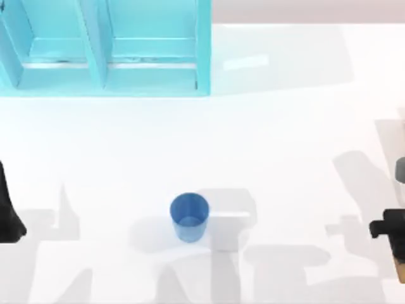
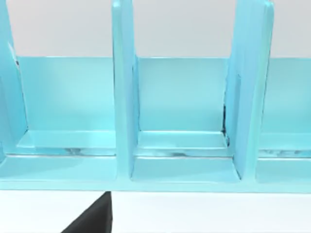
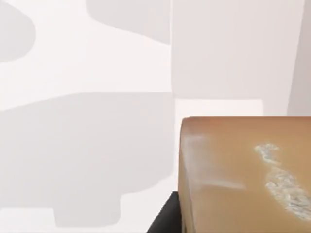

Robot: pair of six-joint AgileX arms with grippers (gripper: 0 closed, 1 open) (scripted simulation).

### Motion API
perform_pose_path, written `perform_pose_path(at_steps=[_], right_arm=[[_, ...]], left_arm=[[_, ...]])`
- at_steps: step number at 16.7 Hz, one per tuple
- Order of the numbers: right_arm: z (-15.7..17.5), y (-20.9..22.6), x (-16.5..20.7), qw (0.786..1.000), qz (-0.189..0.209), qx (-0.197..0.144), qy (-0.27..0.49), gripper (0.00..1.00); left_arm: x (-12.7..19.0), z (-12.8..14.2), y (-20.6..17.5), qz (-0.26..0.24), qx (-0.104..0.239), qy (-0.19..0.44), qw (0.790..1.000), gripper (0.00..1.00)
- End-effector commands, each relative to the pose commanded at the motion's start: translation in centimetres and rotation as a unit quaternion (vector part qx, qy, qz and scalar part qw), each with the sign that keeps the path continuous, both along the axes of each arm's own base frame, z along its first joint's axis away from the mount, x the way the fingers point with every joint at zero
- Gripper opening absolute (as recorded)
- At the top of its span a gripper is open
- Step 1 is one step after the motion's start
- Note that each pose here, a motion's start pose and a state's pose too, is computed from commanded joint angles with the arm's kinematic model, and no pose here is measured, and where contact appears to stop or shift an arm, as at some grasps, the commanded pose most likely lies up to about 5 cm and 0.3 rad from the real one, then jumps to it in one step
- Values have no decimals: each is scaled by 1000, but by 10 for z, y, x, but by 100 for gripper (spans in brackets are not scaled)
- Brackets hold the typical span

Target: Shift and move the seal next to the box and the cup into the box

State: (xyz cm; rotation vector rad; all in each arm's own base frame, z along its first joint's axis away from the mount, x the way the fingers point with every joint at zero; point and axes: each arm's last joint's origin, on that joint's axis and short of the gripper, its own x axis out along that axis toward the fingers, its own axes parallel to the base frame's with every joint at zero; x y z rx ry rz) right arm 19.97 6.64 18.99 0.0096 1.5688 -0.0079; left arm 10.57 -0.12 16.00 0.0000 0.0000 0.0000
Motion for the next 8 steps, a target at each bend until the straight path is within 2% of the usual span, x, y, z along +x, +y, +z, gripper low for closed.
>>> perform_pose_path(at_steps=[8], right_arm=[[0,0,0,1000,0,0,0,90]], left_arm=[[0,0,0,0,0,0,1000,100]])
